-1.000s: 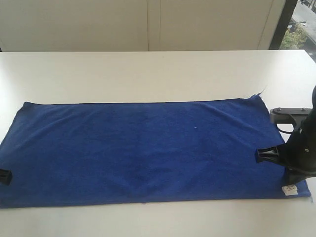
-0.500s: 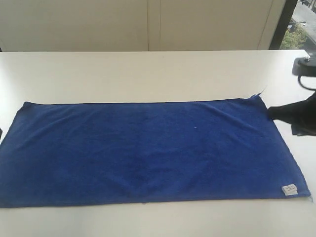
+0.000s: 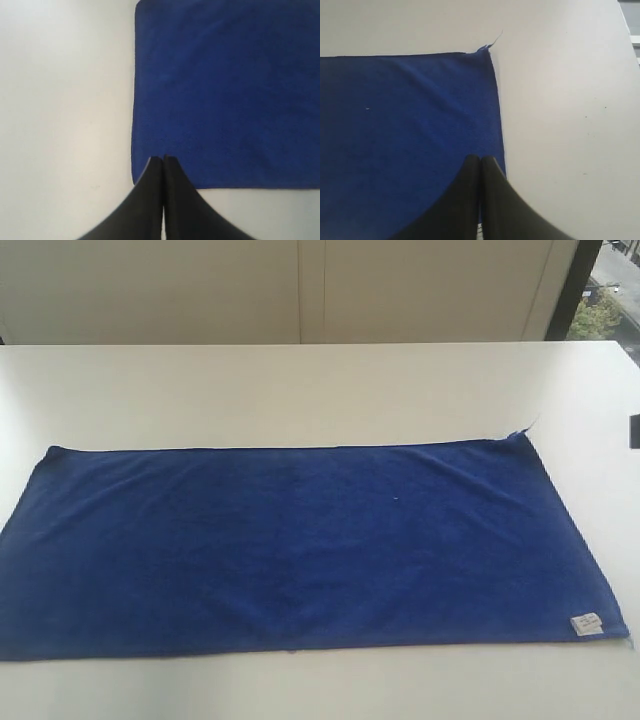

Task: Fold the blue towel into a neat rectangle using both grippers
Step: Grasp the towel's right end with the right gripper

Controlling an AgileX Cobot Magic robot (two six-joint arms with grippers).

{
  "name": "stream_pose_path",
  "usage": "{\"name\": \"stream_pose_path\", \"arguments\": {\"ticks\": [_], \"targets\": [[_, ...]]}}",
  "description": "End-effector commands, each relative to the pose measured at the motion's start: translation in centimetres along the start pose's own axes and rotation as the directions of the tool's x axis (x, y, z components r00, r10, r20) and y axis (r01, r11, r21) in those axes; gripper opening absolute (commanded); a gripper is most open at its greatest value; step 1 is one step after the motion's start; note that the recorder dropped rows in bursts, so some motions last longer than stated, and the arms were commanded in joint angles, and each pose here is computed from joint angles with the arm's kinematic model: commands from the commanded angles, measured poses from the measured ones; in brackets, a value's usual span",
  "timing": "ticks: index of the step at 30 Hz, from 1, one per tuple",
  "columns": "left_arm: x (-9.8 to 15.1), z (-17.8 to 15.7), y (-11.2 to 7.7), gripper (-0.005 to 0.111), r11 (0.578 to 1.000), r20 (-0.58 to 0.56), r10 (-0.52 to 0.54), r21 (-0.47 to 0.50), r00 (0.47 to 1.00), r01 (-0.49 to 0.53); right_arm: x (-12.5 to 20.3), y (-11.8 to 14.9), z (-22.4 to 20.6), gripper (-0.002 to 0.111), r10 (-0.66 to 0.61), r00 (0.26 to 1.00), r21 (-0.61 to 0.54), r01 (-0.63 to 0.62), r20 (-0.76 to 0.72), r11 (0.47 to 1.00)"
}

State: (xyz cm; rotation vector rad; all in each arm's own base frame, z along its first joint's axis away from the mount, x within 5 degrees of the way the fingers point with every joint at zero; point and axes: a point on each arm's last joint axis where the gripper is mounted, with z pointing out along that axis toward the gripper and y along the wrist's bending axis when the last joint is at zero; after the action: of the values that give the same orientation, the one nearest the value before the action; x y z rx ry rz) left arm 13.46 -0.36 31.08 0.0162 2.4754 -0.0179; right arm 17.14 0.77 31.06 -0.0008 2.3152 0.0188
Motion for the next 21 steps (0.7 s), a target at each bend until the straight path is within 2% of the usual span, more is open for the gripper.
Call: {"name": "stream_pose_path", "arguments": {"ticks": [1,5,8,11,12,15,16,19,21], "targets": [[2.2,-1.7,-0.1,0.000,1.000,0.054,-0.008,0.012,0.999,0.008,0.8,0.0,0.0,0.000,-0.022,1.000,-0.001,0.022,0.008,1.000],[3.1,-2.7,0.2,0.000,1.000,0.097,0.010,-0.011,0.995,-0.009,0.7,0.0,0.9,0.000,-0.025,0.999,0.000,0.025,-0.024,1.000],[2.9,-2.8,0.2,0.000,1.000,0.118,0.010,-0.011,0.993,-0.009,-0.3,0.1,2.6,0.000,-0.026,0.994,0.003,0.027,-0.109,1.000],[2.9,-2.8,0.2,0.000,1.000,0.116,0.010,-0.011,0.993,-0.009,-2.8,0.0,6.9,0.000,-0.066,0.967,-0.006,0.067,-0.244,0.998],[2.9,-2.8,0.2,0.000,1.000,0.116,0.010,-0.011,0.993,-0.009,-3.4,-0.4,9.4,0.000,-0.070,0.940,-0.032,0.063,-0.333,0.997],[2.9,-2.8,0.2,0.000,1.000,0.116,0.010,-0.011,0.993,-0.009,-4.0,-1.3,13.8,0.000,-0.059,0.905,-0.108,0.014,-0.422,0.994],[2.9,-2.8,0.2,0.000,1.000,0.116,0.010,-0.011,0.993,-0.009,-3.7,-1.9,15.5,0.000,-0.073,0.889,-0.127,0.017,-0.452,0.992],[2.9,-2.8,0.2,0.000,1.000,0.116,0.010,-0.011,0.993,-0.009,-2.1,-4.0,20.1,0.000,-0.010,0.865,-0.079,-0.035,-0.501,0.996],[2.9,-2.8,0.2,0.000,1.000,0.116,0.010,-0.011,0.993,-0.009,-1.4,-4.2,21.5,0.001,0.000,0.864,-0.068,-0.040,-0.503,0.997]]}}
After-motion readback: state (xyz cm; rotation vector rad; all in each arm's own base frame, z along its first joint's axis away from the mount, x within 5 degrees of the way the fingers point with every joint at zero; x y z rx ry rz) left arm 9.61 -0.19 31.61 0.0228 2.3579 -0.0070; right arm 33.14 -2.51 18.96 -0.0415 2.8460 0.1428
